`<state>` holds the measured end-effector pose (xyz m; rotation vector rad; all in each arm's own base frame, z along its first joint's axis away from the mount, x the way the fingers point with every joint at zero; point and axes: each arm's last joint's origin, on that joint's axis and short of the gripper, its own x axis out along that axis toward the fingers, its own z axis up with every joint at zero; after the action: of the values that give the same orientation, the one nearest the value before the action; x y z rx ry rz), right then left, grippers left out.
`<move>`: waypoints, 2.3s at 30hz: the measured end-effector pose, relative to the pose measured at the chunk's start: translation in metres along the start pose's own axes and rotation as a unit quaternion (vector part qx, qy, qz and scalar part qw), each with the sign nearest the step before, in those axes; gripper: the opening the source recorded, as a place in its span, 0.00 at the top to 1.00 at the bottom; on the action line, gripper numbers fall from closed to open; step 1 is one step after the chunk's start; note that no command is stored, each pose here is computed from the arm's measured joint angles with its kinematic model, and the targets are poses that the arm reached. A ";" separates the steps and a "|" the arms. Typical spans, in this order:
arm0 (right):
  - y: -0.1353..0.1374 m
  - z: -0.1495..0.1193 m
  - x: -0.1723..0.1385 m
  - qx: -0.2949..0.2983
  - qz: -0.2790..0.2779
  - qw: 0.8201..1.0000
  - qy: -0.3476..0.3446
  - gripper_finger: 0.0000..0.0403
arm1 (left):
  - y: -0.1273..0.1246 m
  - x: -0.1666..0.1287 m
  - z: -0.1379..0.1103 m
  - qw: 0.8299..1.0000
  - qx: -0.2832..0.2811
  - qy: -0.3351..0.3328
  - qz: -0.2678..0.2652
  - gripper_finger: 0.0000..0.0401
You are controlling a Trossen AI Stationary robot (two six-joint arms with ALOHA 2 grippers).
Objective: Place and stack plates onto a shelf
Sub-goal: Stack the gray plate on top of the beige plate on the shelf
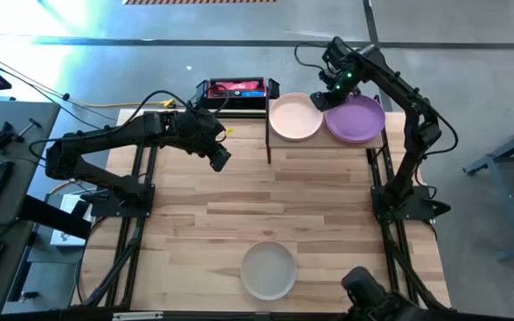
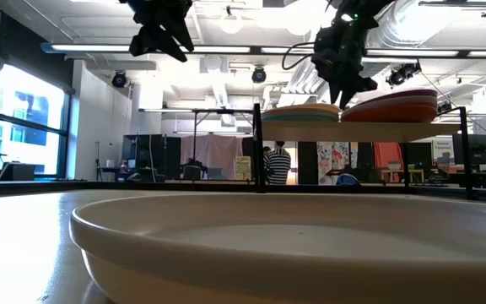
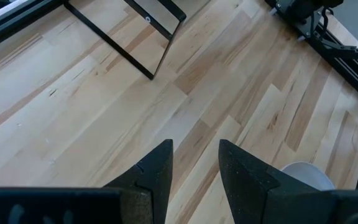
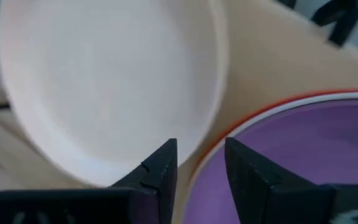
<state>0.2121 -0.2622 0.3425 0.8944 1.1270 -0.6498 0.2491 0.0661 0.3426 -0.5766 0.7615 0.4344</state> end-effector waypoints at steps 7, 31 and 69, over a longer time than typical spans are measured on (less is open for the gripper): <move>0.024 -0.011 0.005 -0.035 0.001 0.999 0.037 0.72 | 0.000 0.000 0.000 1.000 0.000 0.000 0.000 0.71; 0.065 -0.026 0.015 -0.070 -0.071 0.994 0.036 0.72 | 0.000 0.000 0.000 1.000 0.000 -0.001 0.002 0.71; 0.117 -0.058 0.025 -0.085 -0.038 0.992 0.087 0.72 | -0.002 0.002 -0.013 0.998 0.015 0.067 -0.001 0.71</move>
<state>0.2880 -0.1529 0.3409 0.7766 1.3581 -0.5366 0.2447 0.0565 0.3343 -0.5828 0.8941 0.3844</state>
